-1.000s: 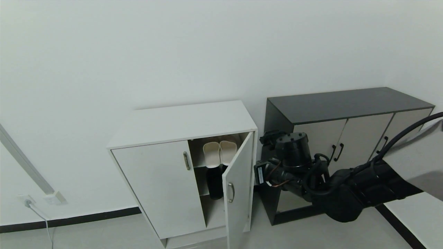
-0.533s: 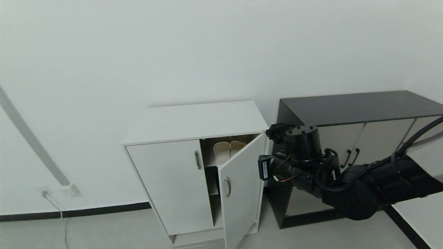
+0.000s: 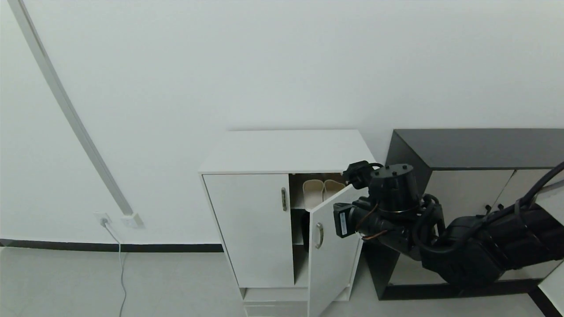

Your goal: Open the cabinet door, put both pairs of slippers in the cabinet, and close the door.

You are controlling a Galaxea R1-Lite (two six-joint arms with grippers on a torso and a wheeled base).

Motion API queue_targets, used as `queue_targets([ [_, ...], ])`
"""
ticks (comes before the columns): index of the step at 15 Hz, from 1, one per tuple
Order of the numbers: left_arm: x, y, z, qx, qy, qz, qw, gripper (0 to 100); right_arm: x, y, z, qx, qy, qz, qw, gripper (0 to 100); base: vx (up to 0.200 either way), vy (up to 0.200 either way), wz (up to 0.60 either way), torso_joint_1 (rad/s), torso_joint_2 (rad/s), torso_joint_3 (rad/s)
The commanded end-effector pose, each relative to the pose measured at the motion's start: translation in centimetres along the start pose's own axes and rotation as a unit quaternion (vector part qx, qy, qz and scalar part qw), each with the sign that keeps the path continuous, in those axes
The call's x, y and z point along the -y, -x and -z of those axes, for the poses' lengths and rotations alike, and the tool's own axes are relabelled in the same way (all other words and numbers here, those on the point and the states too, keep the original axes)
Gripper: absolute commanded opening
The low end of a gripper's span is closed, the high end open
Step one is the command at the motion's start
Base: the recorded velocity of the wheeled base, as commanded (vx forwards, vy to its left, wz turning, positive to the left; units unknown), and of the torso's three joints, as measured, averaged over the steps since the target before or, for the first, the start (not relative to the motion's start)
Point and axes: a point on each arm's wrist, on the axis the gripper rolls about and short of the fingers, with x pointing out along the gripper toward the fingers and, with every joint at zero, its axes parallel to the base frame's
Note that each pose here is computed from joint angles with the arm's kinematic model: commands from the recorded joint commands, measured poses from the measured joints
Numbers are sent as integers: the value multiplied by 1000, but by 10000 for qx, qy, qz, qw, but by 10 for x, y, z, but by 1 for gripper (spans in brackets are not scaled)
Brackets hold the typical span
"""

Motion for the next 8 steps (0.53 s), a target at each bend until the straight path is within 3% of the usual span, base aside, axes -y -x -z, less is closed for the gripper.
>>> queue_targets([
  [1, 0, 0, 0, 3, 2, -3, 10000, 0, 2, 4, 15, -255, 78, 18, 9996, 0, 0, 0, 0, 0, 0, 0],
  [7, 0, 0, 0, -5, -6, 5, 10000, 0, 4, 14, 63, -774, 227, -30, 9967, 0, 0, 0, 0, 0, 0, 0],
  [8, 0, 0, 0, 3, -6, 5, 10000, 0, 3, 17, 68, -812, 251, -59, 9964, 0, 200, 0, 0, 2, 2, 2],
])
